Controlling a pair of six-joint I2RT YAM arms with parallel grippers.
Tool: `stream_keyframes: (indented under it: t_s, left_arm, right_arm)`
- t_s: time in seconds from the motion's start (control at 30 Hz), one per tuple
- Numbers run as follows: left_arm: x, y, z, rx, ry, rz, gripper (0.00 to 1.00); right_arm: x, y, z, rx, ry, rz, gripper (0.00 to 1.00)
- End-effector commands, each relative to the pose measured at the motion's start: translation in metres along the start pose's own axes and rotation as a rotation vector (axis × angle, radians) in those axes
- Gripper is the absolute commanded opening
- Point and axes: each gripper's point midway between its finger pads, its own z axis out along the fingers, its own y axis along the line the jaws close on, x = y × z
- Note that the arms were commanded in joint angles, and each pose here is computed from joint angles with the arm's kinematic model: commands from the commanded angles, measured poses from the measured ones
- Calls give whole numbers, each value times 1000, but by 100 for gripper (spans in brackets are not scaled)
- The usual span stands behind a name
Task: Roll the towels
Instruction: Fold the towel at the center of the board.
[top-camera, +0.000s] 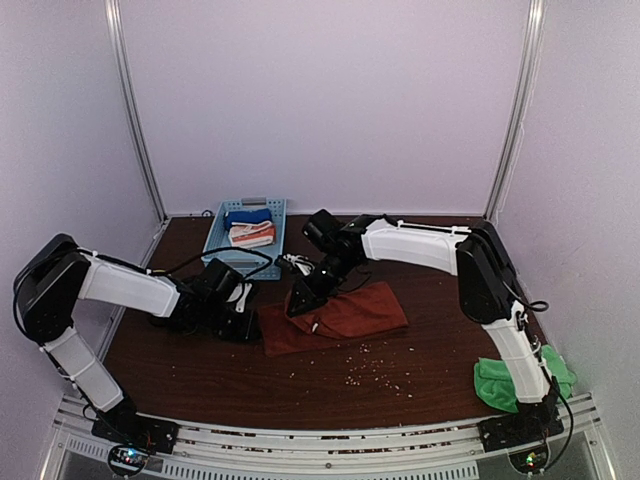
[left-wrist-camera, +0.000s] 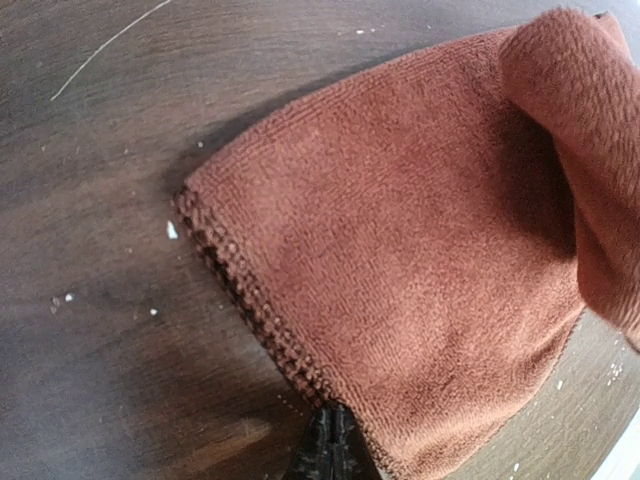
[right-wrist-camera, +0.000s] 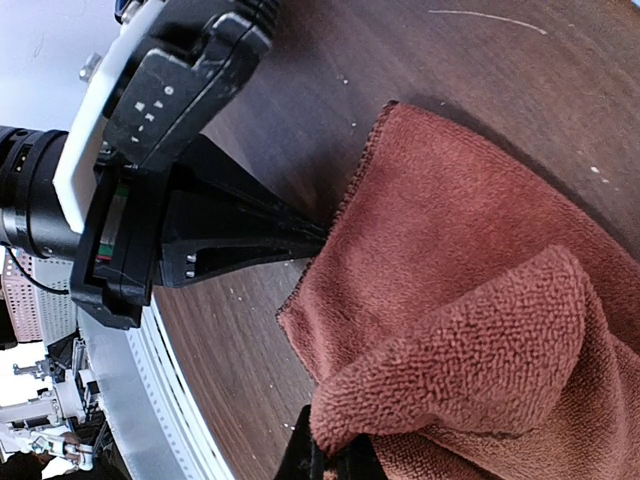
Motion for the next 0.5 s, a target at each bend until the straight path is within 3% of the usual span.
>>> stream_keyframes:
  t_s: [0.0, 0.47]
  left_arm:
    - [10, 1, -1, 8, 10, -17, 4]
    - [16, 3, -3, 21, -2, -27, 4]
  right_arm:
    - [-6, 20, 13, -26, -15, -25, 0]
    - [1, 24, 46, -17, 14, -36, 0]
